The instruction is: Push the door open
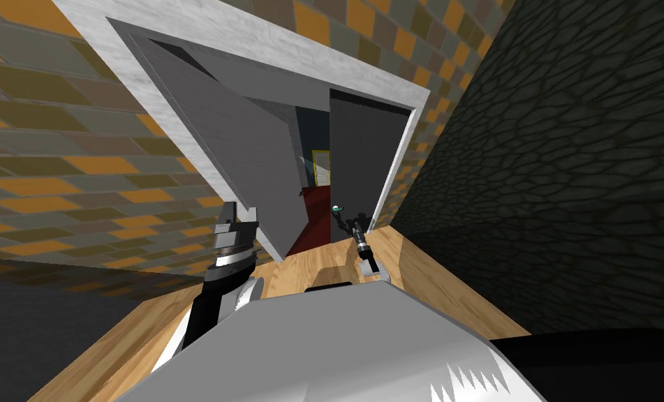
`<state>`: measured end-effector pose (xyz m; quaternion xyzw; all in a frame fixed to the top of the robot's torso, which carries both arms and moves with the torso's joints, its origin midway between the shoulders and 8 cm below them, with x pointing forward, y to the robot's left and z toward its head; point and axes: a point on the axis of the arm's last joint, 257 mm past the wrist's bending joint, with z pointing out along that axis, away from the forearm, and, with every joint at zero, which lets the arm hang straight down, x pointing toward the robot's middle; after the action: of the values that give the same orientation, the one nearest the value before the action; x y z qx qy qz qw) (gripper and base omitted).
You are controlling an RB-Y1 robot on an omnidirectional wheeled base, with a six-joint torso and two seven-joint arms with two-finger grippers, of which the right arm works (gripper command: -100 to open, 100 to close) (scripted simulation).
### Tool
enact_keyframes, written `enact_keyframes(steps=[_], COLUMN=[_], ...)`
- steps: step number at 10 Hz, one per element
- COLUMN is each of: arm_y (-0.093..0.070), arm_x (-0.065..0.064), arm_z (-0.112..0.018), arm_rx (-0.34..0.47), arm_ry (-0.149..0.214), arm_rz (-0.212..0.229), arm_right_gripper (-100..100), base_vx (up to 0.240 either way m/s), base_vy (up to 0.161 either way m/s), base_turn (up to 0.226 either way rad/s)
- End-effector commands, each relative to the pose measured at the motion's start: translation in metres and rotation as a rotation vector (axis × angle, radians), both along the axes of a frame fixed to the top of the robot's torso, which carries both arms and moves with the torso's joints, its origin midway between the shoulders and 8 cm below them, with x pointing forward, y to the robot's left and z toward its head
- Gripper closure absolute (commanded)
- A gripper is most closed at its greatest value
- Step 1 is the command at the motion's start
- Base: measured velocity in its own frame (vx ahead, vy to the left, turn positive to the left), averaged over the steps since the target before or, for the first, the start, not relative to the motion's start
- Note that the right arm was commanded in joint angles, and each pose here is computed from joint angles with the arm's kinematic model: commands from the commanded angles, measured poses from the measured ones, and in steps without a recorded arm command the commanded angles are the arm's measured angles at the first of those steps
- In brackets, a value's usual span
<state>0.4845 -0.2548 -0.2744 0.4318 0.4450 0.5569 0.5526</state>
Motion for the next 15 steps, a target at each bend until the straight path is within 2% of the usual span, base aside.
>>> enact_keyframes(steps=[1, 8, 15], arm_y=[0.001, 0.009, 0.015], arm_x=[0.002, 0.008, 0.009], arm_z=[-0.010, -0.051, -0.082], arm_rx=[0.001, 0.004, 0.004], arm_ry=[0.019, 0.093, 0.156], arm_rz=[0.005, 0.023, 0.038], arm_right_gripper=[-100, -100, -100], base_vx=[0.100, 0.094, 0.089], base_vy=[-0.021, -0.025, -0.025], base_turn=[0.071, 0.058, 0.049])
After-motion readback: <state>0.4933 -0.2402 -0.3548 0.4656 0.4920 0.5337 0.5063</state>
